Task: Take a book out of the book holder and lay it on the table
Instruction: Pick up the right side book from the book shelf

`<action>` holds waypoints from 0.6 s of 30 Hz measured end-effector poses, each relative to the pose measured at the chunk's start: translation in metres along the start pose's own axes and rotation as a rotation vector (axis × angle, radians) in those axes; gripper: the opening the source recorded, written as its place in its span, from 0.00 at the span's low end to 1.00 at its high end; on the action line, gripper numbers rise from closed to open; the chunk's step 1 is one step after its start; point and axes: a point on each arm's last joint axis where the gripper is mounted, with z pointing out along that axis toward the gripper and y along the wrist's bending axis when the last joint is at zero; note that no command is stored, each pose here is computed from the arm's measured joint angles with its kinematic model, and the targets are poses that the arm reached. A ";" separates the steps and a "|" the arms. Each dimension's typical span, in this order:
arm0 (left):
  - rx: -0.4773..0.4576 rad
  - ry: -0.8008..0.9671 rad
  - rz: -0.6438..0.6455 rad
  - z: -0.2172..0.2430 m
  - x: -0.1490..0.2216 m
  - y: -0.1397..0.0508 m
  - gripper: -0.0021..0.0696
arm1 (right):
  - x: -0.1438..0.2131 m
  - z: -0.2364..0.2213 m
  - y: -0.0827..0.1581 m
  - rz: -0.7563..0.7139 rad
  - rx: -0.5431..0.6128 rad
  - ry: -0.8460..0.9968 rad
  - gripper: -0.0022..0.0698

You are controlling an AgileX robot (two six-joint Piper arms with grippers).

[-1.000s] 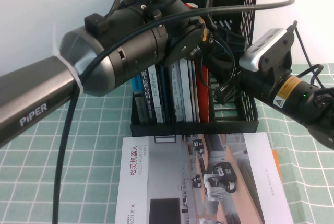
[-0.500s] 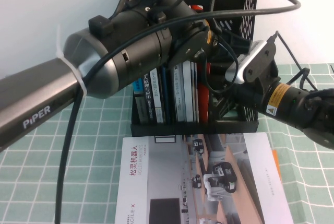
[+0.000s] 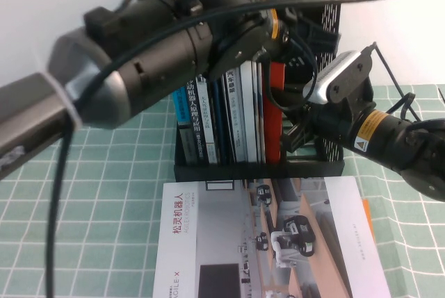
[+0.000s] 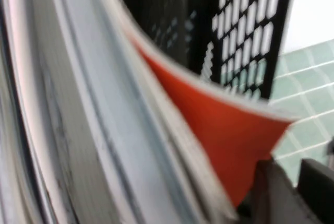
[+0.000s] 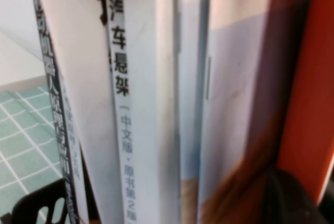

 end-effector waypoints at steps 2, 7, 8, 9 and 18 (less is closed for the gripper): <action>0.020 -0.034 0.005 -0.015 -0.007 -0.002 0.33 | 0.000 0.000 0.000 0.002 0.000 -0.003 0.05; 0.050 -0.115 -0.012 -0.057 -0.025 0.002 0.70 | -0.003 -0.001 0.000 0.023 0.002 -0.036 0.05; 0.054 -0.133 -0.016 -0.066 -0.029 0.004 0.71 | -0.004 -0.001 0.000 0.028 0.008 -0.041 0.05; 0.056 -0.153 -0.021 -0.076 -0.033 0.006 0.70 | -0.008 -0.002 -0.001 0.028 0.012 -0.049 0.05; 0.051 -0.306 -0.020 -0.165 -0.055 0.032 0.14 | -0.073 -0.024 -0.004 -0.001 0.093 -0.249 0.05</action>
